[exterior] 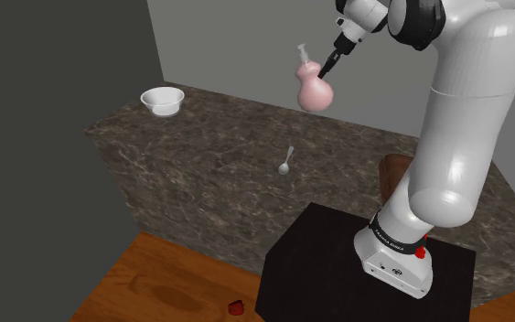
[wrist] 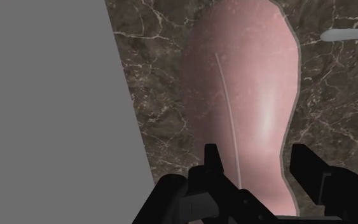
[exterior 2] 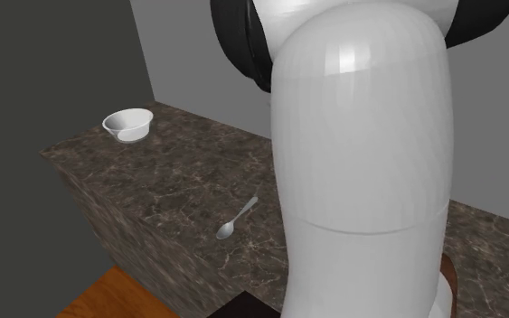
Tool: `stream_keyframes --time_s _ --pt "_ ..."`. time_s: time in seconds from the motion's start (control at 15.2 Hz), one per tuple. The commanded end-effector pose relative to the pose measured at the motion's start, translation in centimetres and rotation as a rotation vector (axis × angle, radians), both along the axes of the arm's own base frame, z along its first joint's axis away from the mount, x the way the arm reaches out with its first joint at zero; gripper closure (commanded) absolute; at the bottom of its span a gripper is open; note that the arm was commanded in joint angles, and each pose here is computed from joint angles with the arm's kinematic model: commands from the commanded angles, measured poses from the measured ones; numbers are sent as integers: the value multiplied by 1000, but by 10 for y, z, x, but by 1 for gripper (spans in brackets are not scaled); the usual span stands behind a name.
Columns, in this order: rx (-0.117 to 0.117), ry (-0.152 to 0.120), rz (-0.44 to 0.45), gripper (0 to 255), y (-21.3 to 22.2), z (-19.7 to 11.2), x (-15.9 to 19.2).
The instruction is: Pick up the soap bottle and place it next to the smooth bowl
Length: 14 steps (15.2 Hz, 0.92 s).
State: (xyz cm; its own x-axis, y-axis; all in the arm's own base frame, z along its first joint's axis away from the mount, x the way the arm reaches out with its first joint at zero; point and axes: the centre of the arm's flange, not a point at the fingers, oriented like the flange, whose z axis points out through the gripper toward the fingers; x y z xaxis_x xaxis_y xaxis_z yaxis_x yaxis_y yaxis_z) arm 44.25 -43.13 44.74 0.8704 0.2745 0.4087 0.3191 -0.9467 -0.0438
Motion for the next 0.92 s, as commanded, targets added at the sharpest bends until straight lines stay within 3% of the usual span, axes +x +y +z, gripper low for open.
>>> stream_keyframes --time_s 0.0,0.86 --pt "0 -1 0 255 0 12 -1" --pt "0 -1 0 255 0 81 -1"
